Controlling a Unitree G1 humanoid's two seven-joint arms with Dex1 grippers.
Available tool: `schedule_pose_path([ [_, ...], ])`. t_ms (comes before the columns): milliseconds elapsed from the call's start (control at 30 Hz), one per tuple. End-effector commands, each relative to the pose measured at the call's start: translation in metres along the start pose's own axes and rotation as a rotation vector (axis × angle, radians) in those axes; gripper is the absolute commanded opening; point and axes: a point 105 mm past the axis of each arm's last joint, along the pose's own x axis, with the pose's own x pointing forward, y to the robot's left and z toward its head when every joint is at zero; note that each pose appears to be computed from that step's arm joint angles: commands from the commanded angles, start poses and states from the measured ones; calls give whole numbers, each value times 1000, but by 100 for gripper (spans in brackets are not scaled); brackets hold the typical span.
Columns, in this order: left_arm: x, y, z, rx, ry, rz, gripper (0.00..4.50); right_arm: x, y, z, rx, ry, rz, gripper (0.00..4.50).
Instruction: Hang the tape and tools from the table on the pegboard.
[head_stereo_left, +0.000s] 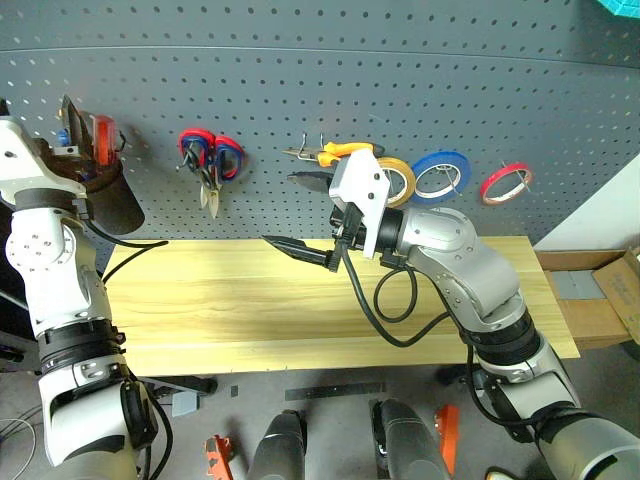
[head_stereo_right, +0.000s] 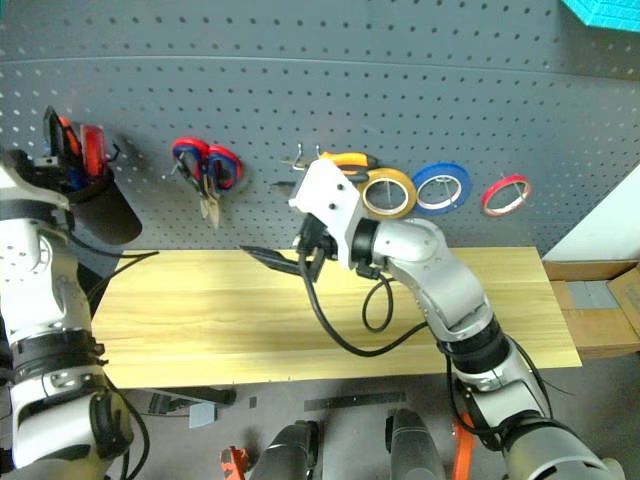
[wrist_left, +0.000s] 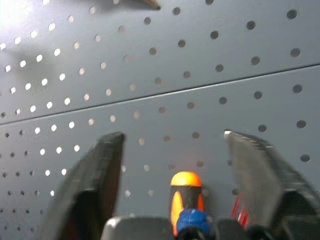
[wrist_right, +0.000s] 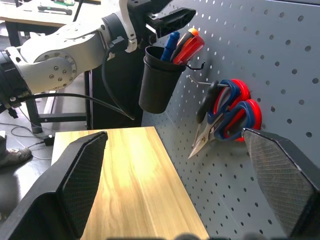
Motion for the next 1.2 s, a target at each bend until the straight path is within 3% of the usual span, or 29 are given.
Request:
schedule_pose_path([
  [33,2,10,36,-22,-123,54,434,-8,-2,18,-34,-68,-16,450],
  [167,5,-28,69,-33,-206,-102,434,-21,-11,27,-12,-118,-53,450],
  [300,-5,-81,78,-107,-180,-344,434,-42,-19,30,32,-150,-105,450],
  [400,-24,-122,71,-173,-93,-565,434,-58,-24,25,65,-132,-157,450],
  [567,-71,-165,28,-319,216,-780,434,-85,-25,0,89,-38,-240,450],
  [667,-99,-172,1,-328,381,-789,434,-103,-21,-26,93,56,-286,450],
  [933,-153,-145,-64,-295,651,-575,434,-144,-18,-113,152,234,-544,450],
  [1033,-177,-126,-91,-253,741,-488,434,-171,-29,-146,142,285,-751,450],
  [1200,-205,-88,-127,-156,857,-302,434,-202,-25,-190,181,390,-876,450],
])
